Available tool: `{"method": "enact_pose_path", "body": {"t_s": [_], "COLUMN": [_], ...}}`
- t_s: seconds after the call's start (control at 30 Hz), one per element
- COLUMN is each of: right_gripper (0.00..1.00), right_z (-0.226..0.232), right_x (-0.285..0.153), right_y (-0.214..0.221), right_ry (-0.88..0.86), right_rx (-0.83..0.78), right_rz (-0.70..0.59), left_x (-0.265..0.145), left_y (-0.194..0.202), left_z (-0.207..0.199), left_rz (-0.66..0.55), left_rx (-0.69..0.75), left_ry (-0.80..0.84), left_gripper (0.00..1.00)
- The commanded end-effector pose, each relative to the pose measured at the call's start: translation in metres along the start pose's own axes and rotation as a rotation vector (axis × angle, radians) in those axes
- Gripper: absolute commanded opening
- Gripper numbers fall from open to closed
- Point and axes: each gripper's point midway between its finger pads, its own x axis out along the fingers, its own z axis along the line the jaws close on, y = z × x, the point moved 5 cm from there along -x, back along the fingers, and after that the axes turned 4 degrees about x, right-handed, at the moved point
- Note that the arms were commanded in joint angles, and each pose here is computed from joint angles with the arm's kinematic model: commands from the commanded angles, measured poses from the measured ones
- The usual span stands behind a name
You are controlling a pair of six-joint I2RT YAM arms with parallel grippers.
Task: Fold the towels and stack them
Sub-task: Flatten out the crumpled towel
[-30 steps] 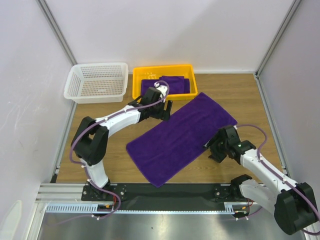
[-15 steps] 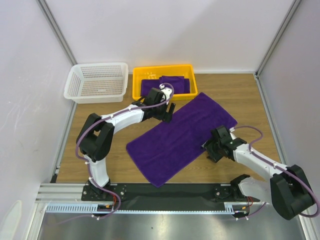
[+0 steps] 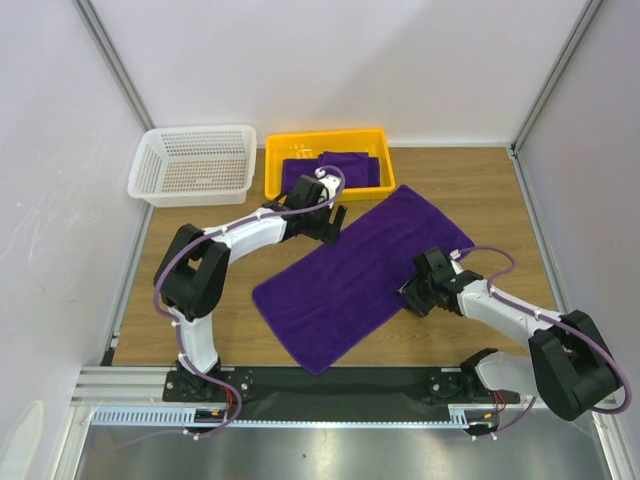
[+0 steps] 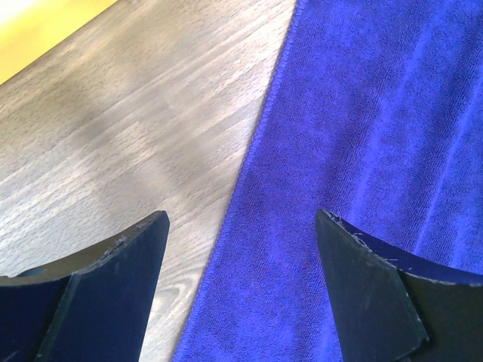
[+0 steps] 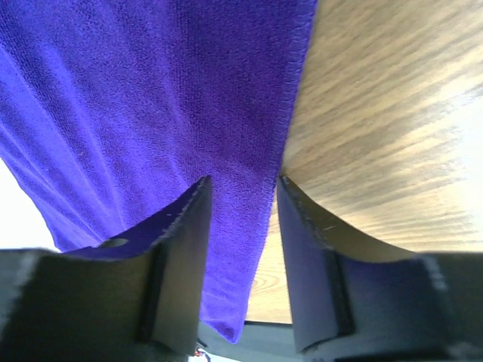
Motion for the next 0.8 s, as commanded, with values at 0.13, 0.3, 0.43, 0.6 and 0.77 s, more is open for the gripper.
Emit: {"method": "enact_pose_path", "body": {"t_s": [0.13,0.3,0.43,0.6,0.77], "right_gripper": [0.36,0.24,0.18,0.12,0.11], "right_z": [-0.003,-0.005,-0.008,-0.018,-0.024], "right_x": [0.011,0.011,0.005,0.004,0.003], "right_y": [0.002,-0.002,-0.006,-0.004,-0.003], "right_ry": [0.030,0.044,0.053,0.084,0.100], "right_rx": [0.006,0.006,0.005,-0.001,-0.007], "right_rz": [-0.027,-0.060,-0.090,-0.083,-0.078], "left_x": [0.006,0.013,0.020,0.028,0.038], "left_y": [-0.020,-0.019,-0.021,-0.022,-0.021], "left_z": [-0.001,-0.004,-0.007,-0.014,-0.015], "left_rz": [-0.068,-0.076,-0.094,-0.107,-0.098], "left_rx": [0.026,0.006,0.001,-0.005,-0.009], "left_ry": [0.042,0.063,0.091,0.138,0.156], "left_gripper": [0.84,0.83,0.82,0.80,0.76]}}
